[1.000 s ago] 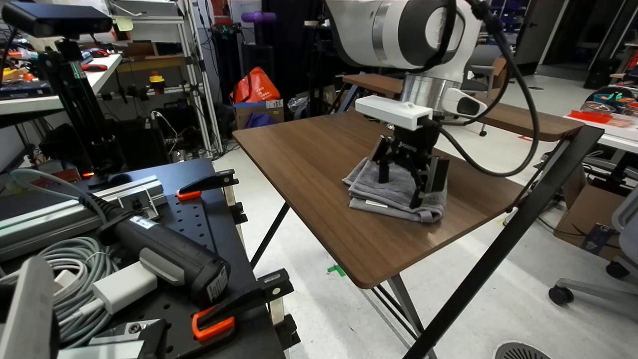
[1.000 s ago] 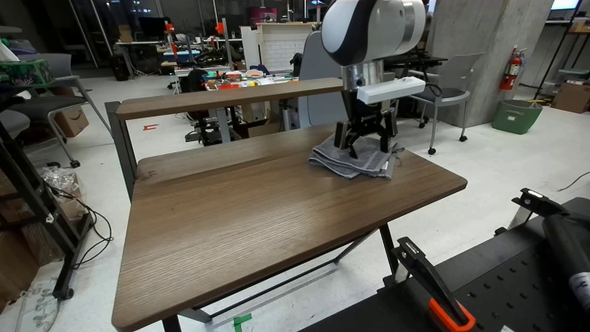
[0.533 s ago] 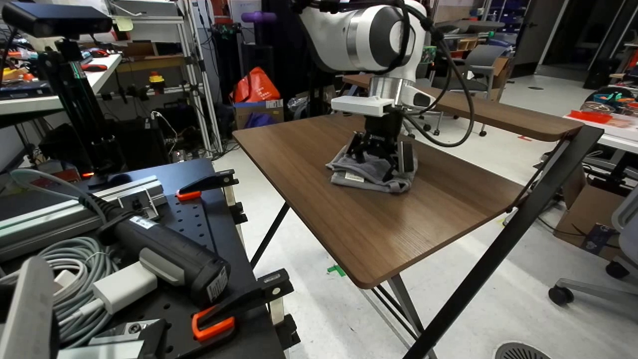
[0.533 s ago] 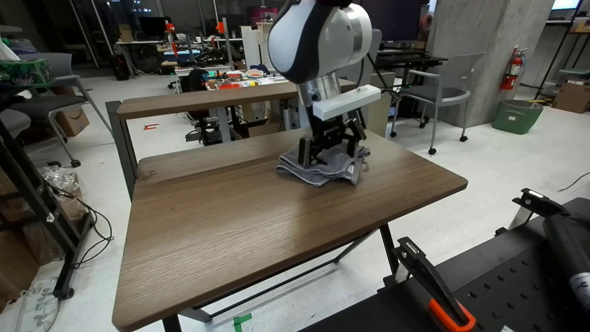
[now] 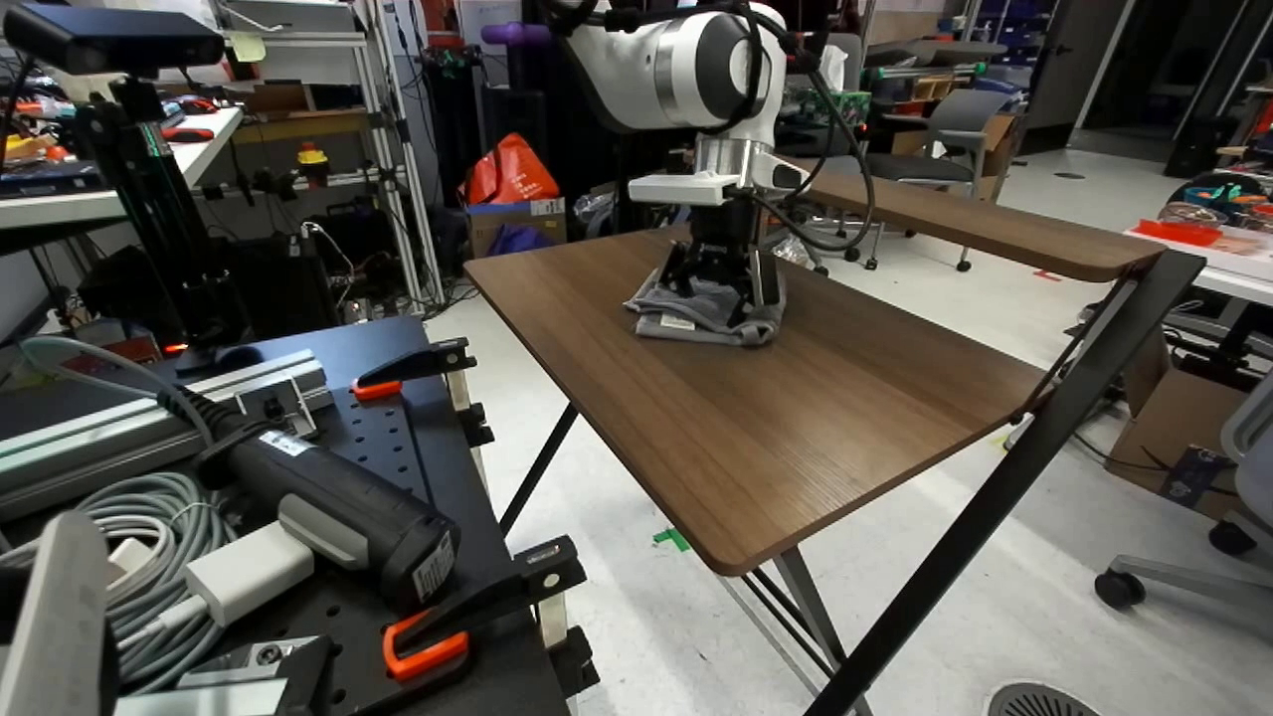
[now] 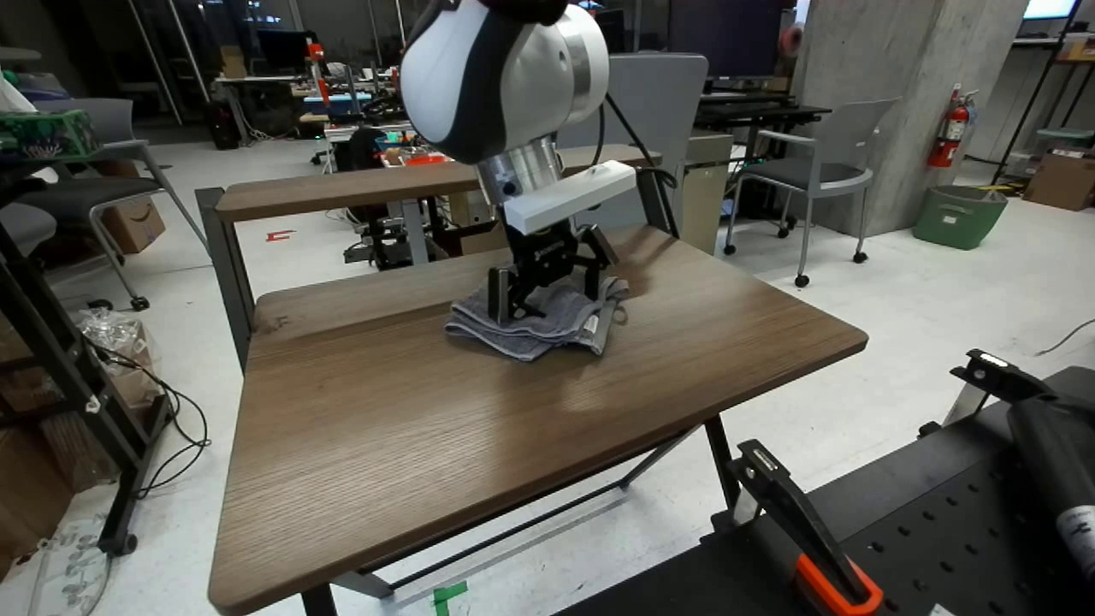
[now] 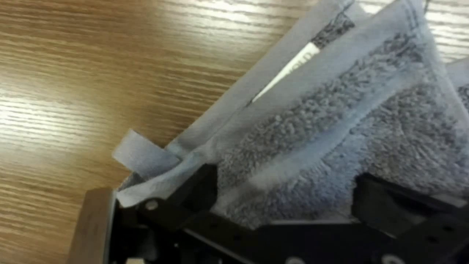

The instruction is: Push the grey towel to the left

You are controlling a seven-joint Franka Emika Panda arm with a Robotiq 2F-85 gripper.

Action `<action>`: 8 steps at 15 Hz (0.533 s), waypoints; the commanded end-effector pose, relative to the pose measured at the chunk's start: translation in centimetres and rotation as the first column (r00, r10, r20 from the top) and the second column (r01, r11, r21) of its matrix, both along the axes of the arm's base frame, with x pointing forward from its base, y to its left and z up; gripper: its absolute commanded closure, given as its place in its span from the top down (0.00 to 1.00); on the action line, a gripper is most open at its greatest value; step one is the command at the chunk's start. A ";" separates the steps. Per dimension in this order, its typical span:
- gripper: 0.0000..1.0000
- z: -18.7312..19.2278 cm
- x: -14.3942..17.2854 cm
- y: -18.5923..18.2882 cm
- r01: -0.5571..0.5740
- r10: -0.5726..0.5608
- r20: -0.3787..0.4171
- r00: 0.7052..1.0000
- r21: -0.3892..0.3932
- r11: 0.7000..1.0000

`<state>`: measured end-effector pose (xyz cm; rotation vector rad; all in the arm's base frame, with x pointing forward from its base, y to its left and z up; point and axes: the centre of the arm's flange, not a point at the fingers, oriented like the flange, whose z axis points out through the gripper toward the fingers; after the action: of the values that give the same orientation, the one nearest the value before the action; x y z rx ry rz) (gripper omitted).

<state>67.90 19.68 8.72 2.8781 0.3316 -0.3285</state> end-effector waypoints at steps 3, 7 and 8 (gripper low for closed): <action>1.00 -0.4 0.3 4.2 -0.011 0.010 0.013 1.000 0.011 1.000; 1.00 2.6 0.1 4.7 0.007 -0.008 0.063 0.998 0.020 1.000; 1.00 3.6 0.0 4.7 0.007 -0.009 0.082 0.997 0.024 1.000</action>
<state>68.04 23.88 9.86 2.9003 0.3468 -0.2646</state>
